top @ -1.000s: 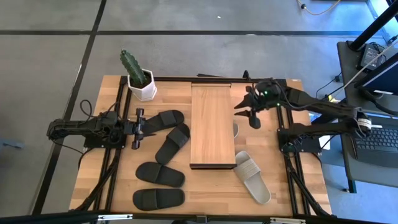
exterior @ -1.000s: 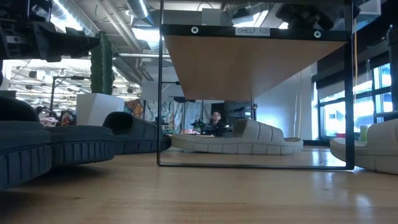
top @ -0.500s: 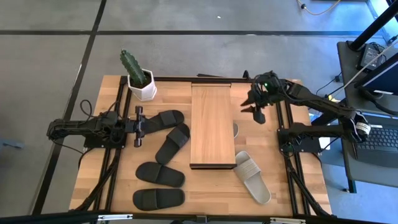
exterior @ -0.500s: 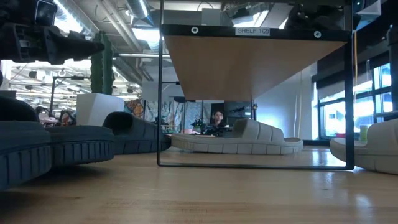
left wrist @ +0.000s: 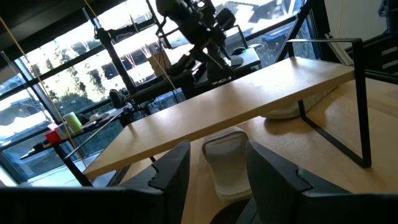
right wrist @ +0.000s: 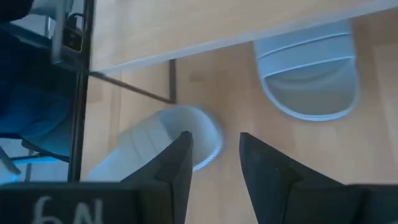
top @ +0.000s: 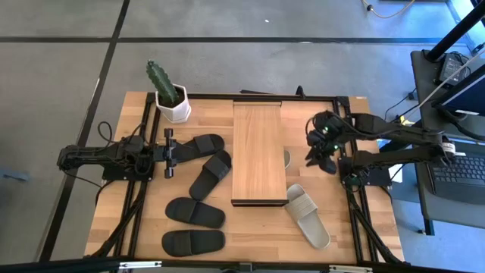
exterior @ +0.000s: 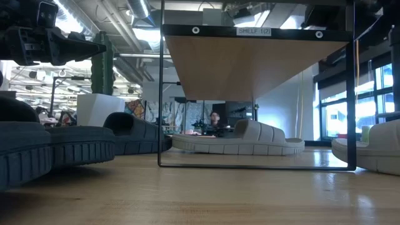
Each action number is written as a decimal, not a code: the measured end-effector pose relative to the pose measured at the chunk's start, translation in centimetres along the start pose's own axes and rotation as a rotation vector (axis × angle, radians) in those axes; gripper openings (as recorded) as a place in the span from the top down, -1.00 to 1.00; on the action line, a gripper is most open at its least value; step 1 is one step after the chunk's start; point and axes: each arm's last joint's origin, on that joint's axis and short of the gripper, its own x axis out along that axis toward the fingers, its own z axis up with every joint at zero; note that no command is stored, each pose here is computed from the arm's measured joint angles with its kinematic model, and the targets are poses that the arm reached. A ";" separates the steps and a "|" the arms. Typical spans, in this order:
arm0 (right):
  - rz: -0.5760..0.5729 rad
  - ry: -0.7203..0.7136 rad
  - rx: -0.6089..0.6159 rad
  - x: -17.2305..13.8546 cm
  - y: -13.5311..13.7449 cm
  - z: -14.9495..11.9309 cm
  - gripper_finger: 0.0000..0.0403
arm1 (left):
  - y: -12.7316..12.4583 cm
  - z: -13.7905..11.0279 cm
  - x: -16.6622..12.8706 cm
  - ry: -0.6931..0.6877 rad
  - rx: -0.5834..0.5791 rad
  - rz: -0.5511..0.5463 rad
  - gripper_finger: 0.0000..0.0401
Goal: Pick and place slides into the shelf
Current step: Put the gray slipper under the shelf
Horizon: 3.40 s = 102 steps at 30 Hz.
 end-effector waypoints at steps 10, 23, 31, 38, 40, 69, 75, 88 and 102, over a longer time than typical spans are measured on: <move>-0.042 0.042 -0.034 1.7 5.9 -0.3 0.34 | 0.0 0.0 0.0 -0.003 -0.001 0.002 0.26; -0.083 0.218 0.053 8.2 13.0 -3.4 0.34 | 0.0 0.0 0.0 -0.003 -0.006 0.002 0.26; -0.313 0.237 -0.090 10.4 17.7 -5.1 0.34 | 0.2 -0.1 0.0 0.026 -0.006 0.071 0.26; -0.577 0.312 -0.181 12.9 20.4 -6.6 0.34 | 0.3 -0.1 0.0 0.040 -0.008 0.104 0.26; -0.642 0.349 -0.189 14.0 20.5 -7.3 0.34 | 0.3 -0.1 0.0 0.040 -0.008 0.104 0.26; -0.815 0.355 -0.341 16.3 19.6 -9.1 0.34 | 0.3 -0.1 0.0 0.041 -0.031 0.104 0.26; -0.800 0.357 -0.358 16.4 19.7 -9.1 0.34 | 0.3 -0.1 0.0 0.041 -0.031 0.104 0.26; -0.829 0.326 -0.323 17.9 17.3 -10.9 0.34 | 0.3 -0.1 0.0 0.041 -0.033 0.104 0.26; -0.786 0.309 -0.321 18.3 17.5 -10.9 0.34 | 0.3 -0.1 0.0 0.044 -0.035 0.117 0.26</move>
